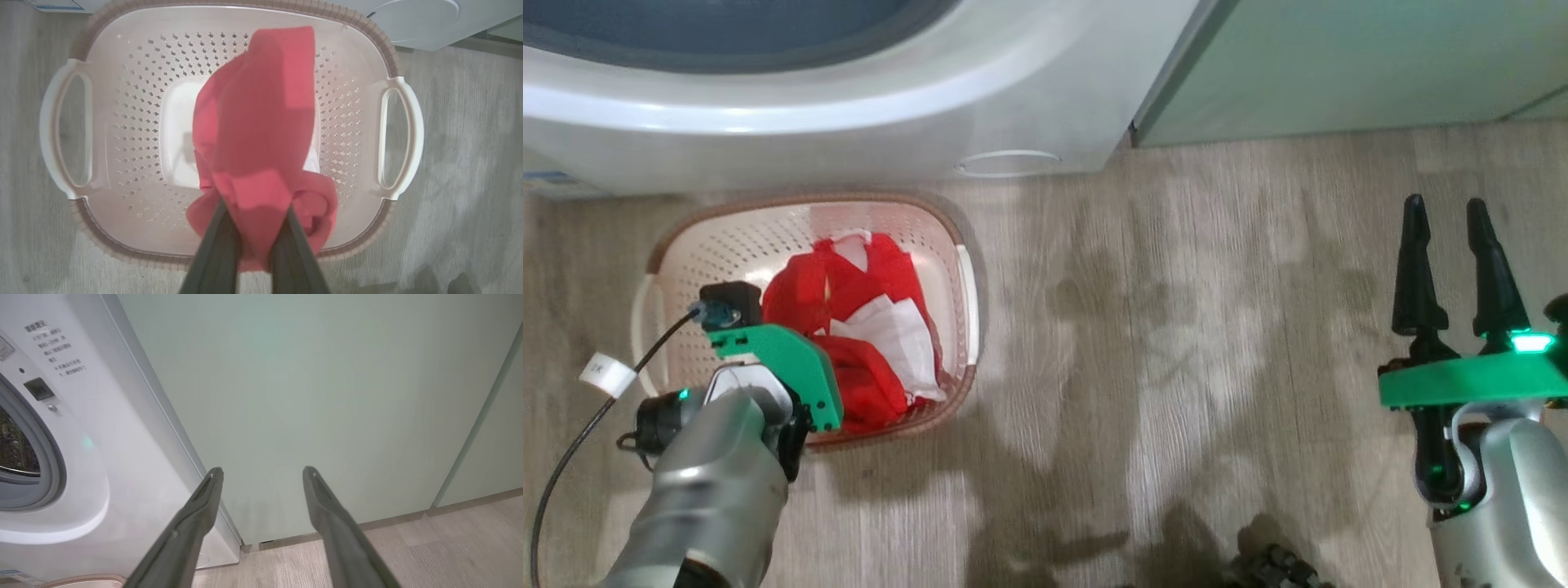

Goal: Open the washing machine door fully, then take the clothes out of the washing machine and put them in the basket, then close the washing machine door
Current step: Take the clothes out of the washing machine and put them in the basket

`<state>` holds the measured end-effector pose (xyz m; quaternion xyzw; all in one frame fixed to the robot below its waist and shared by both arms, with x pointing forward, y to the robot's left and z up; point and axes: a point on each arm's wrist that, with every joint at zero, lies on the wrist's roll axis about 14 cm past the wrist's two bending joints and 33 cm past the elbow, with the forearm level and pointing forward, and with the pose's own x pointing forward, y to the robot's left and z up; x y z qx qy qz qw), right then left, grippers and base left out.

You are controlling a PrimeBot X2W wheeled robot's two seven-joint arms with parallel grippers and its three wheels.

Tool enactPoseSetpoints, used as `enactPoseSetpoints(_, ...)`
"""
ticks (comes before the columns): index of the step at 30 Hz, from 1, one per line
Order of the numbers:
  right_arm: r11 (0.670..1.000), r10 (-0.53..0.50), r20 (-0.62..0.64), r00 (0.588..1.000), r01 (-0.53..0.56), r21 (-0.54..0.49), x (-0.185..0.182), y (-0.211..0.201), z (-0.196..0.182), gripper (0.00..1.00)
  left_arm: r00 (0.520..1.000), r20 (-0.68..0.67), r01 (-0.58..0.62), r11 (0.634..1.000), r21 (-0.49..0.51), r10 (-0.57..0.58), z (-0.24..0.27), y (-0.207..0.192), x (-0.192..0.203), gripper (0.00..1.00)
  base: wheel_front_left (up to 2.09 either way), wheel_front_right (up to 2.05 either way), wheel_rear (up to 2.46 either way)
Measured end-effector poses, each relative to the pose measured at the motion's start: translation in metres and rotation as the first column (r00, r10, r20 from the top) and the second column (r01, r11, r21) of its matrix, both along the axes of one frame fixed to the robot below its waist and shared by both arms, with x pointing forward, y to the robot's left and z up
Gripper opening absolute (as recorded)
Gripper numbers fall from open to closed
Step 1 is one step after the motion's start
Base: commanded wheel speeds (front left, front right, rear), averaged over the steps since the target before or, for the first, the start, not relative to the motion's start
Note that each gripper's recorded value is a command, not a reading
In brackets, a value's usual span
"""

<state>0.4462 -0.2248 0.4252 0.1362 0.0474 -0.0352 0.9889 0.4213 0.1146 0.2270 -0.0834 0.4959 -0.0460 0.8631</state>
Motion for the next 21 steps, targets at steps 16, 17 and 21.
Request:
enactPoseSetpoints(16, 1.0, 0.006, 0.058, 0.998, -0.006, 0.004, -0.006, 0.004, 0.026, 1.0, 0.951, 0.297, -0.064, 0.996, -0.065, 0.081, 0.056, 0.005, 0.033, 1.0, 0.0, 0.0, 0.0)
enactPoseSetpoints(17, 1.0, 0.008, 0.062, 0.998, -0.009, 0.007, -0.009, 0.006, 0.028, 1.0, 0.941, 0.328, -0.062, 0.995, -0.077, 0.084, 0.066, 0.005, 0.037, 1.0, 0.0, 0.0, 0.0)
enactPoseSetpoints(21, 1.0, 0.014, 0.076, 0.997, -0.015, 0.018, -0.022, 0.01, 0.036, 1.0, 0.888, 0.445, -0.064, 0.99, -0.125, 0.114, 0.105, 0.009, 0.048, 1.0, 0.0, 0.0, 0.0)
